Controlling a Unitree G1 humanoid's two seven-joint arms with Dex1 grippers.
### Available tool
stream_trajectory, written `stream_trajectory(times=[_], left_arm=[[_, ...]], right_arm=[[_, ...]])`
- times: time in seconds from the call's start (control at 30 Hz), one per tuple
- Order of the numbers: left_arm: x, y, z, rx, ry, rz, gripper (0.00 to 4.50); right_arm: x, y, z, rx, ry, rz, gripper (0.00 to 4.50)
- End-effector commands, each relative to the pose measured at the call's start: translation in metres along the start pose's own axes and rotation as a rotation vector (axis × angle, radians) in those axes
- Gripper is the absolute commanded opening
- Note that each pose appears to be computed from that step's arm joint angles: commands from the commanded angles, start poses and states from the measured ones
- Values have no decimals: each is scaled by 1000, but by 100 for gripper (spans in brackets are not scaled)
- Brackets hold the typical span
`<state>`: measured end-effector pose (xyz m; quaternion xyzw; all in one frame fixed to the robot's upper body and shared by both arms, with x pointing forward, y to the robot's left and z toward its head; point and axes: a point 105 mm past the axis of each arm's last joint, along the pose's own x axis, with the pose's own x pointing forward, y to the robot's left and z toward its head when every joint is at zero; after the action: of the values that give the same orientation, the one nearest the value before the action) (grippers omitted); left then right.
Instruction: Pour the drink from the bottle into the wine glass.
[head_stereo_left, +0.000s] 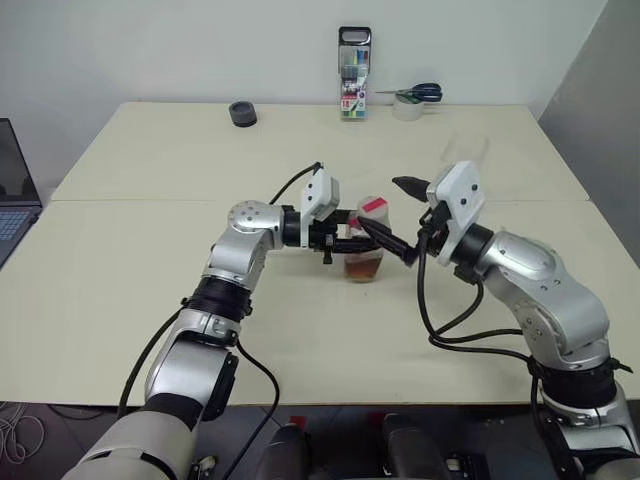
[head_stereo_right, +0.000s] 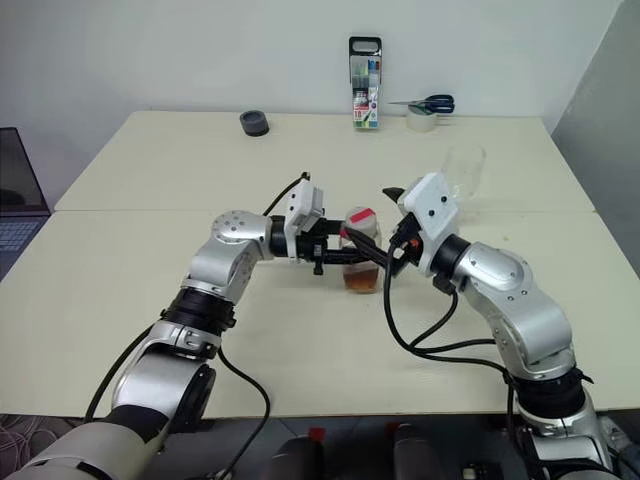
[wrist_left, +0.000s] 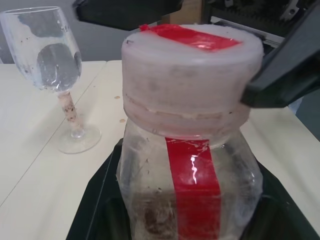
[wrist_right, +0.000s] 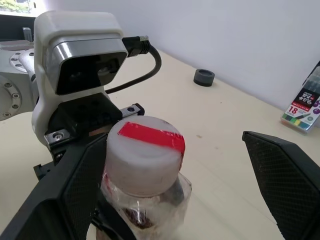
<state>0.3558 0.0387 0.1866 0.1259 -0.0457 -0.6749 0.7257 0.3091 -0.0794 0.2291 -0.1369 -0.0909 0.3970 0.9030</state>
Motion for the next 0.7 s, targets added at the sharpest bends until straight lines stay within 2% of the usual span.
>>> stream_trajectory(times=[0.03,0.2,0.5,0.7], left_arm=[[-4,2,18,64,-32,-4,182],[-5,3,17,62,-29,3,182],[-7,7,22,36,-45,5,182],[-7,8,23,39,-38,-9,182]], right_arm=[[-17,-23,8,-32,-7,-98,450],[-25,-19,7,-22,10,-69,450],[-28,15,17,-1,6,123,450],[-10,12,24,-38,-41,66,450]])
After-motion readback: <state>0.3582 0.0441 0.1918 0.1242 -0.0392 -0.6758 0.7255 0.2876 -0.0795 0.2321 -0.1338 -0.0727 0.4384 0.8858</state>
